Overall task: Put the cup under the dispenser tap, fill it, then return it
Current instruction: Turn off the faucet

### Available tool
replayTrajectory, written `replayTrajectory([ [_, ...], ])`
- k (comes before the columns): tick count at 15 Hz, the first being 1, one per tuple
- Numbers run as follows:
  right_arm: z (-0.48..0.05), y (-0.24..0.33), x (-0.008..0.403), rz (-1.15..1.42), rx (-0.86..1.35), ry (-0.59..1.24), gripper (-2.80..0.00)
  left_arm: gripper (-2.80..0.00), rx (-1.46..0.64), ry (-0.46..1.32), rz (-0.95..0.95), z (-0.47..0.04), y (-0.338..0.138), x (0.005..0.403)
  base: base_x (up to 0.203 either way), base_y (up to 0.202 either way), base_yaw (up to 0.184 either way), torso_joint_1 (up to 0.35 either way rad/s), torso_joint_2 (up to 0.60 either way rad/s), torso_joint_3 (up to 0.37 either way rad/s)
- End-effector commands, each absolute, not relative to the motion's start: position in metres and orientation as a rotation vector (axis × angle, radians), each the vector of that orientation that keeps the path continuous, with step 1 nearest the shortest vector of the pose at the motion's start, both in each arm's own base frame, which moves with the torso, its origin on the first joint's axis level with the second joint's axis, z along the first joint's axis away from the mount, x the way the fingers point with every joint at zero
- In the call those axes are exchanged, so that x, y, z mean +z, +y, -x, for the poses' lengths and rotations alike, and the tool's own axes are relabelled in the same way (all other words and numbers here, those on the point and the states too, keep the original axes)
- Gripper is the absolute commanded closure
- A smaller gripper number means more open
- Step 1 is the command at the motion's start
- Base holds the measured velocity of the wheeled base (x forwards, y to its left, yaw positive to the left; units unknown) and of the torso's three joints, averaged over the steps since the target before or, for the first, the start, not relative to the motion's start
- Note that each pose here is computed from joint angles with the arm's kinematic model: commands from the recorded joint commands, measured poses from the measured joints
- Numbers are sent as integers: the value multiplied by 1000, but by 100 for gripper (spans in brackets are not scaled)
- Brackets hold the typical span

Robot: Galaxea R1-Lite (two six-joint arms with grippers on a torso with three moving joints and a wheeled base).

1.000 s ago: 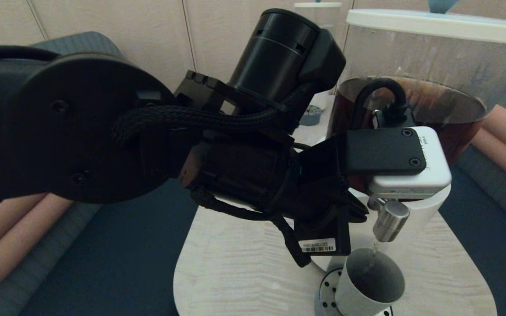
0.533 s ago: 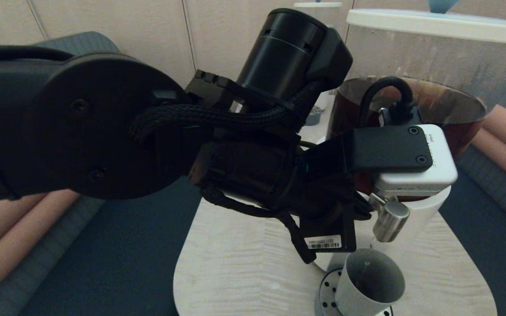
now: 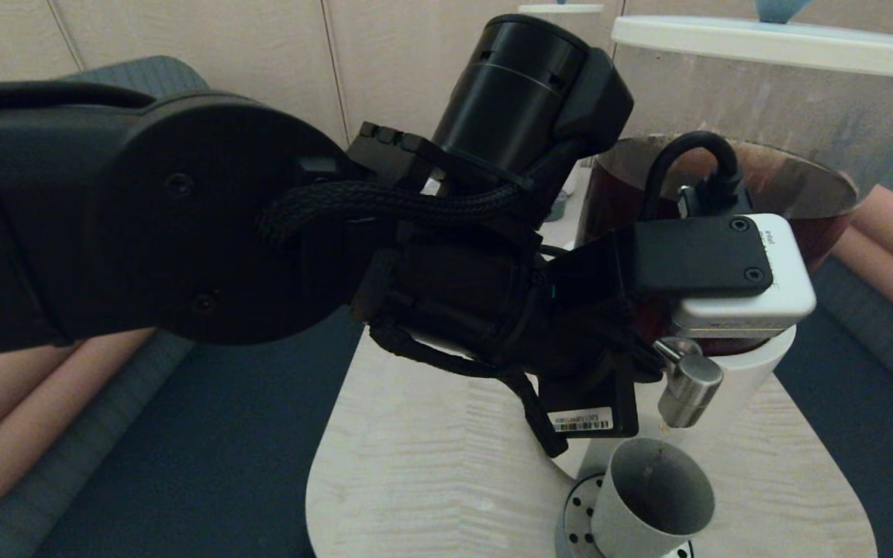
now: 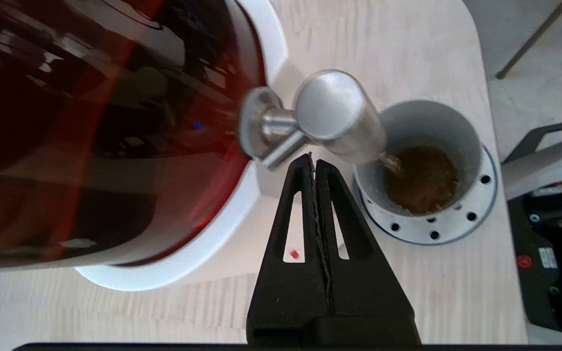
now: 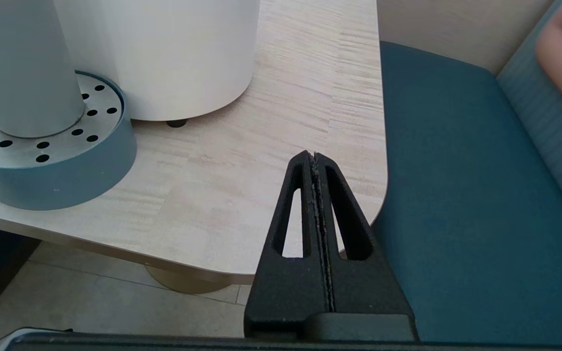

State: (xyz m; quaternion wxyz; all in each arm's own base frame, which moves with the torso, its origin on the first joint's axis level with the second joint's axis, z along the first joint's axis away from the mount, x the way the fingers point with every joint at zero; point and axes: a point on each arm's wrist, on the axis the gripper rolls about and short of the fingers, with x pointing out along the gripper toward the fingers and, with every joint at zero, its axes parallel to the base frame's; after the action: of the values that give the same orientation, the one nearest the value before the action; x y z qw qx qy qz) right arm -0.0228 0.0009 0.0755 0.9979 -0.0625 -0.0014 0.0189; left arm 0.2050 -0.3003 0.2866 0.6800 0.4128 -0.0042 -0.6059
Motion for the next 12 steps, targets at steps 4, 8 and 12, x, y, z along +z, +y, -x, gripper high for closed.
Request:
replayTrajectory([
  [4,23,1,73,127,38,1,0,0,-1364,-28,-928,-208,-308,287,0,0,0,0,0,0],
  [8,23,1,73,127,38,1,0,0,-1368,-29,-929,-209,-312,285,0,0,0,0,0,0],
  [12,23,1,73,127,38,1,0,0,-1367,-33,-935,-210,-313,284,0,0,0,0,0,0],
])
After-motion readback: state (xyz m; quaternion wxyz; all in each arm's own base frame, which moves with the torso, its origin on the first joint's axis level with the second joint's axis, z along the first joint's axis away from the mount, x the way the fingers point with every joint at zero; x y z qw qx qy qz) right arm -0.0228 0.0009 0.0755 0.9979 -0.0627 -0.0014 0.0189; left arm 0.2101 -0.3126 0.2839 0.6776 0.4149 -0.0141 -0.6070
